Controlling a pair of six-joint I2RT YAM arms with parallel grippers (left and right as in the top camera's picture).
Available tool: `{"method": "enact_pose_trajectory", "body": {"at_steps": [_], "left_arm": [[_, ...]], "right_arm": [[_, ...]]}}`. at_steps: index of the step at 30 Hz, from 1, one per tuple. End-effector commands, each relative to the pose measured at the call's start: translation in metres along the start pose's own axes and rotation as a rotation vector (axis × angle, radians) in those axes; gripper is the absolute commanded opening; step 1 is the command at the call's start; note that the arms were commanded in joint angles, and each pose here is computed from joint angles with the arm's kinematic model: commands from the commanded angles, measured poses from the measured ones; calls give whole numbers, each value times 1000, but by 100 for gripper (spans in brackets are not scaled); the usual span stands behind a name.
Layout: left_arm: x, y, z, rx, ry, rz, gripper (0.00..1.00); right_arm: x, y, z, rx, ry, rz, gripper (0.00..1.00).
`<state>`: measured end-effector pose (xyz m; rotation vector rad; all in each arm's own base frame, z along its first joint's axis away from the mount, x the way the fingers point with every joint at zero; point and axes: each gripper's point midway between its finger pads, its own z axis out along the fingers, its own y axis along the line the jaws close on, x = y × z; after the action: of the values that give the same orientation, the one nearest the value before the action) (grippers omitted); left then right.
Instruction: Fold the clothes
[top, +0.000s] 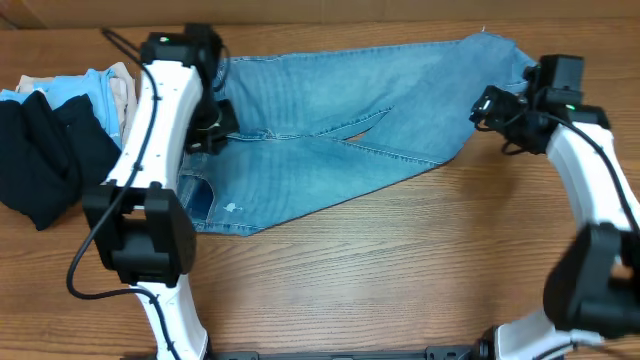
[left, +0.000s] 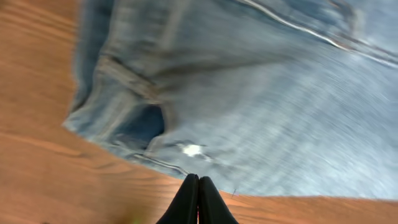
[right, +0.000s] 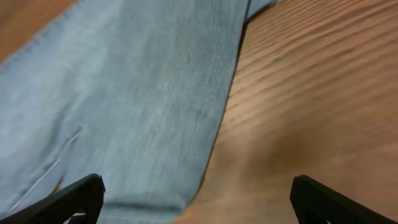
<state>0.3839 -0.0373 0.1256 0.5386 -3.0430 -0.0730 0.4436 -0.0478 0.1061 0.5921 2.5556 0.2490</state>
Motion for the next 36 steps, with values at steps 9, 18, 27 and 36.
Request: {"method": "enact_pose_trajectory", "body": {"at_steps": [9, 18, 27, 36], "left_arm": [[14, -22, -1, 11, 7, 99, 4], [15, -22, -1, 9, 11, 100, 4], [14, -22, -1, 9, 10, 99, 6], [10, -16, -1, -24, -10, 98, 6]], "right_arm": [[-22, -4, 91, -44, -85, -13, 100], [-46, -10, 123, -44, -216, -23, 96], [-48, -17, 132, -15, -235, -19, 4], [-52, -43, 49, 110, -192, 38, 4]]}}
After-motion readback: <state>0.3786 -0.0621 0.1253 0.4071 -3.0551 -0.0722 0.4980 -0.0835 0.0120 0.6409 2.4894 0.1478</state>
